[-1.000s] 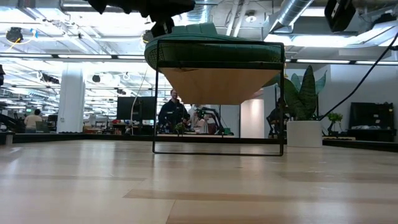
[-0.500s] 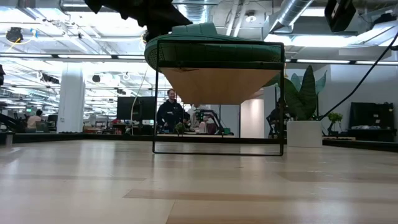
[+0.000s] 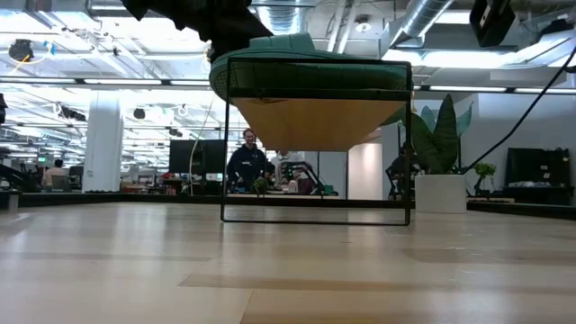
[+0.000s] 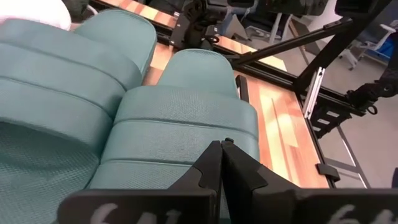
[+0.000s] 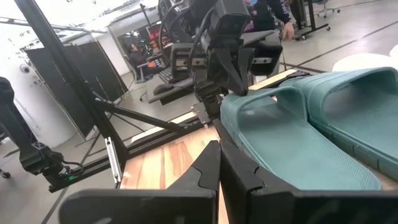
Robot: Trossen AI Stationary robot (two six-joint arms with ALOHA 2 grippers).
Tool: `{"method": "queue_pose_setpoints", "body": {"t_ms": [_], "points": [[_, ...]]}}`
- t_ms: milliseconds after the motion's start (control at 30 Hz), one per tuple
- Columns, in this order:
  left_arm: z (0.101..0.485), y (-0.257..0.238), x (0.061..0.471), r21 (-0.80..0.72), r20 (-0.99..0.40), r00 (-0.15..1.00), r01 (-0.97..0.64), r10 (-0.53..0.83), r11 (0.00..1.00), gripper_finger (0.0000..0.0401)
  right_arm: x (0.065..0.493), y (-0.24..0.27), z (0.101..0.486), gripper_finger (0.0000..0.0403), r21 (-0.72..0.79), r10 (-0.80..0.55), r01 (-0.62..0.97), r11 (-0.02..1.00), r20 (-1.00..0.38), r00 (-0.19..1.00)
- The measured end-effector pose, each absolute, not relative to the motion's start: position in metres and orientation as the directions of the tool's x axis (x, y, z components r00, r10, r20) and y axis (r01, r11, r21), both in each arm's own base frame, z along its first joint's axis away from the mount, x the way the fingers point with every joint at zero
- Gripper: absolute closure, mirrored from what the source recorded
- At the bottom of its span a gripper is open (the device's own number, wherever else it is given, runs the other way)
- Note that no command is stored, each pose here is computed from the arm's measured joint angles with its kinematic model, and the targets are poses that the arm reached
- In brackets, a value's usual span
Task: Pick and place slides into the shelf
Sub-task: Adjust the slides on the shelf
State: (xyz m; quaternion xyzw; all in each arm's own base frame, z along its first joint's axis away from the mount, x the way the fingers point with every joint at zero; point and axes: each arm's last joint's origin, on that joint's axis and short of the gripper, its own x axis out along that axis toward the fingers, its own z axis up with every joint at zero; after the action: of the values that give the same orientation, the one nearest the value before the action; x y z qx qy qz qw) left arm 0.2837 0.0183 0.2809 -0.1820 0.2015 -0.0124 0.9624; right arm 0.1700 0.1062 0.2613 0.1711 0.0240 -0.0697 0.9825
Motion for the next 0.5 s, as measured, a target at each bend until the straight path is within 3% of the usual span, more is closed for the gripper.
{"method": "queue_pose_setpoints", "body": {"t_ms": [500], "points": [[0.266,0.016,0.321,-0.373,-0.431,0.884,0.011,-0.183,0.928,0.0401,0.170,0.106,0.262,0.0403,0.340,-0.133,0.149,0.928,-0.070,0.989]]}}
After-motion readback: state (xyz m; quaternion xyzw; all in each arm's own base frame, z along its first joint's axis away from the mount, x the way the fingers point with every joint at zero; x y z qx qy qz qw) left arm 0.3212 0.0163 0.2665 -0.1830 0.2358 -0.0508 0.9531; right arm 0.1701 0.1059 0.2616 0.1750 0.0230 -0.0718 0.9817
